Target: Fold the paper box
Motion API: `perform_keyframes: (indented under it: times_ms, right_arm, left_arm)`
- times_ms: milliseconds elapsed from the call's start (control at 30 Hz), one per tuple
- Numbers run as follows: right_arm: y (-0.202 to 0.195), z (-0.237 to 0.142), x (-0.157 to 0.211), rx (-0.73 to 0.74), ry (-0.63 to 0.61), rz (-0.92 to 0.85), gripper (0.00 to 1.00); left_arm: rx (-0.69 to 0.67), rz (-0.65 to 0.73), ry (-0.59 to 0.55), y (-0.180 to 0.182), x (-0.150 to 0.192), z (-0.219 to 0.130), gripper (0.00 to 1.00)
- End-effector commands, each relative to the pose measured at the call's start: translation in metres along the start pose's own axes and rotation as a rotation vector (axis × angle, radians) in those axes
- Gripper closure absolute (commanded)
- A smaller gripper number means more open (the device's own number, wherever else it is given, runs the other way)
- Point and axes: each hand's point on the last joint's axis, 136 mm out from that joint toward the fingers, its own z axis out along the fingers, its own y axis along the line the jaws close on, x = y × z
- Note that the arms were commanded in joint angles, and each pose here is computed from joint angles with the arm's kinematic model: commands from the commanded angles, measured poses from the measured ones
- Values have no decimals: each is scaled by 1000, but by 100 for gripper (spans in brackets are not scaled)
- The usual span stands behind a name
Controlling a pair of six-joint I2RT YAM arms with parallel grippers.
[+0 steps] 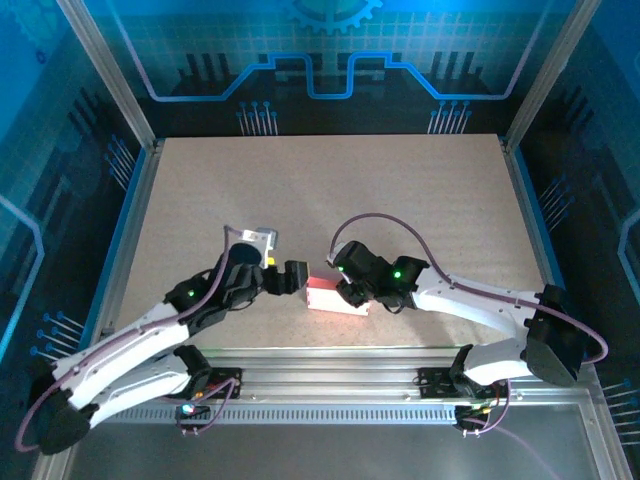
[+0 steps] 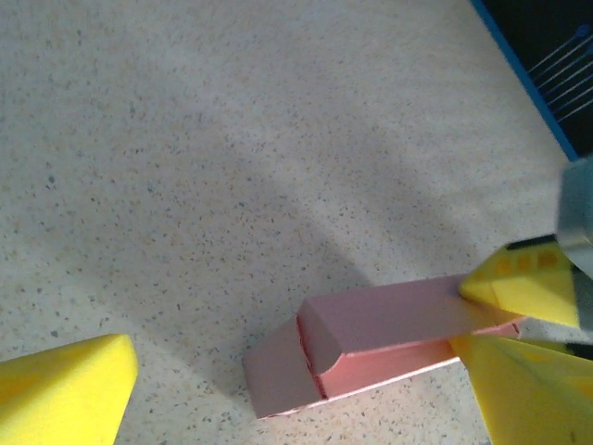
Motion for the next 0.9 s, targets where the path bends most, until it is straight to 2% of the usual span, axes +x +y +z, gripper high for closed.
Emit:
perform_keyframes:
  times_ms: [0,100,167,400,533,633,767,867]
  right_arm:
    - [3,10,45,8,180,-35,62]
    - [5,11,44,6,179,-35,61]
    - [4,11,43,9,178,-34,61]
    - [5,9,43,8,175,-41,61]
    - [4,9,43,8,175,-40,61]
    - [6,9,43,8,175,-43,61]
    - [6,8,43,8,174,-46,61]
    - [6,9,43,9,174,-46,61]
  left_arm:
    - [-33,-176,81,-3,6,12,9]
    - [-26,-203,157,-7,18,24,11]
    - [-68,-206,179,4,29,27,15]
    - [-80,-274,251,27,64,37,29]
    - [-43,-285,277,24,71,40,29]
    - [-23,-282,243,21,63,35,30]
    - [-7,-241,160,14,34,12,29]
    - [0,-250,156,11,26,8,27]
